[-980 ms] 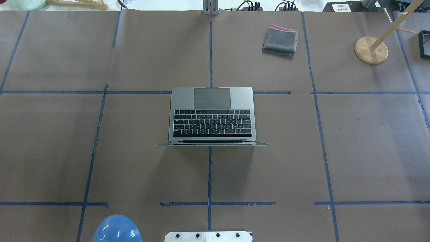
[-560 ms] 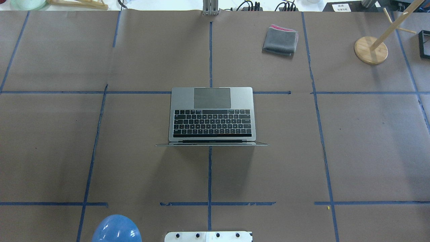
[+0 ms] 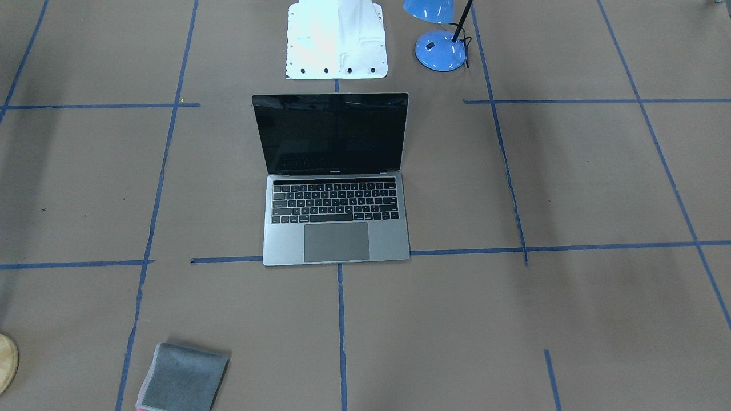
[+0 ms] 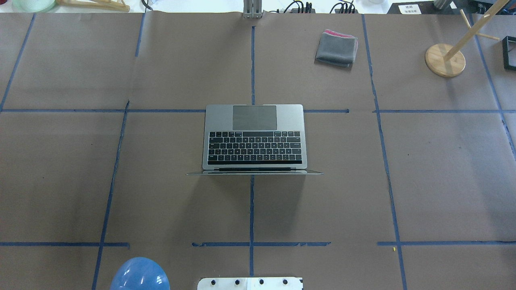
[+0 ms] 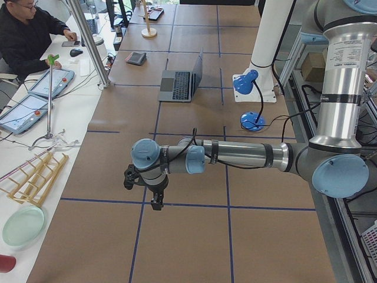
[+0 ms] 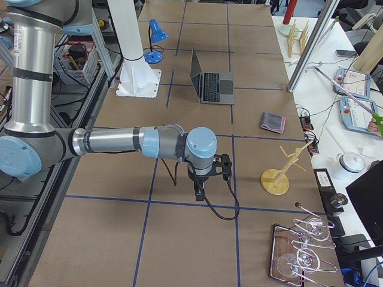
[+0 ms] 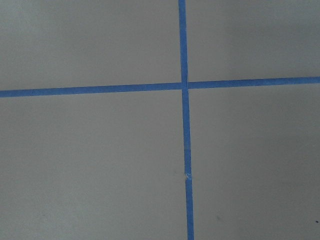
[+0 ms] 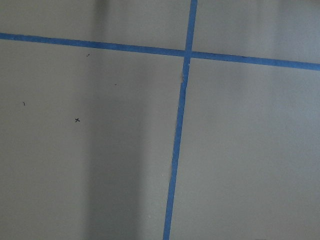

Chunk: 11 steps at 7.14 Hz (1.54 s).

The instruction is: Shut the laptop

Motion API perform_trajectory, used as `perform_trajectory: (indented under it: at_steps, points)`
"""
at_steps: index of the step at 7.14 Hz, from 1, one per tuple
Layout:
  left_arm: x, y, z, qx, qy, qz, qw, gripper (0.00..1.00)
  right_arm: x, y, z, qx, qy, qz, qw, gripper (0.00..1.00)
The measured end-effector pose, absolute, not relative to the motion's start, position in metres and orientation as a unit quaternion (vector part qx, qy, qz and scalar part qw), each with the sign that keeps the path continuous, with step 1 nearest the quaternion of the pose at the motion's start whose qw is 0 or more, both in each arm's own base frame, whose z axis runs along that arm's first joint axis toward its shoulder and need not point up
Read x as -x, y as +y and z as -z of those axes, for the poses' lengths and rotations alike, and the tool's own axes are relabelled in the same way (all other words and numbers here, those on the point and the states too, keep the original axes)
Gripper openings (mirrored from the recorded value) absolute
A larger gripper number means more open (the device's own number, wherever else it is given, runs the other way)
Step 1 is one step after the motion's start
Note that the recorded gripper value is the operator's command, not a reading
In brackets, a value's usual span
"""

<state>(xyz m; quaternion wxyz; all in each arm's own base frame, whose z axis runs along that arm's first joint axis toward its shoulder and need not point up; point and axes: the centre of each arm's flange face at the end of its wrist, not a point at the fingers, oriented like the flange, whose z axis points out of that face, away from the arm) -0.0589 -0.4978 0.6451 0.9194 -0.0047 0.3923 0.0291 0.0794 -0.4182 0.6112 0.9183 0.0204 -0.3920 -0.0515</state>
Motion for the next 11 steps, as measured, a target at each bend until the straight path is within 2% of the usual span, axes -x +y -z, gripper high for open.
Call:
perform_trajectory:
  at_steps: [4, 6, 7, 9, 10, 11]
  points:
    - [0.059, -0.498, -0.640, 0.000, 0.393, -0.031, 0.919, 1.00, -0.079, -0.429, -0.585, -0.045, -0.391, 0.062, 0.917, 1.00]
    - [0.059, -0.502, -0.614, -0.014, 0.393, -0.031, 0.919, 1.00, -0.078, -0.434, -0.569, -0.059, -0.394, 0.065, 0.915, 1.00]
    - [0.058, -0.503, -0.577, -0.021, 0.393, -0.020, 0.919, 1.00, -0.076, -0.440, -0.553, -0.064, -0.405, 0.051, 0.911, 1.00]
    - [0.041, -0.498, -0.456, -0.023, 0.398, 0.000, 0.917, 0.99, -0.041, -0.453, -0.490, -0.057, -0.445, 0.010, 0.893, 1.00]
    - [0.005, -0.487, -0.391, -0.017, 0.412, 0.006, 0.911, 0.80, -0.010, -0.453, -0.450, -0.049, -0.458, 0.002, 0.888, 0.86]
    - [-0.042, -0.474, -0.332, -0.009, 0.429, 0.015, 0.903, 0.44, 0.017, -0.446, -0.414, -0.037, -0.470, -0.015, 0.882, 0.38]
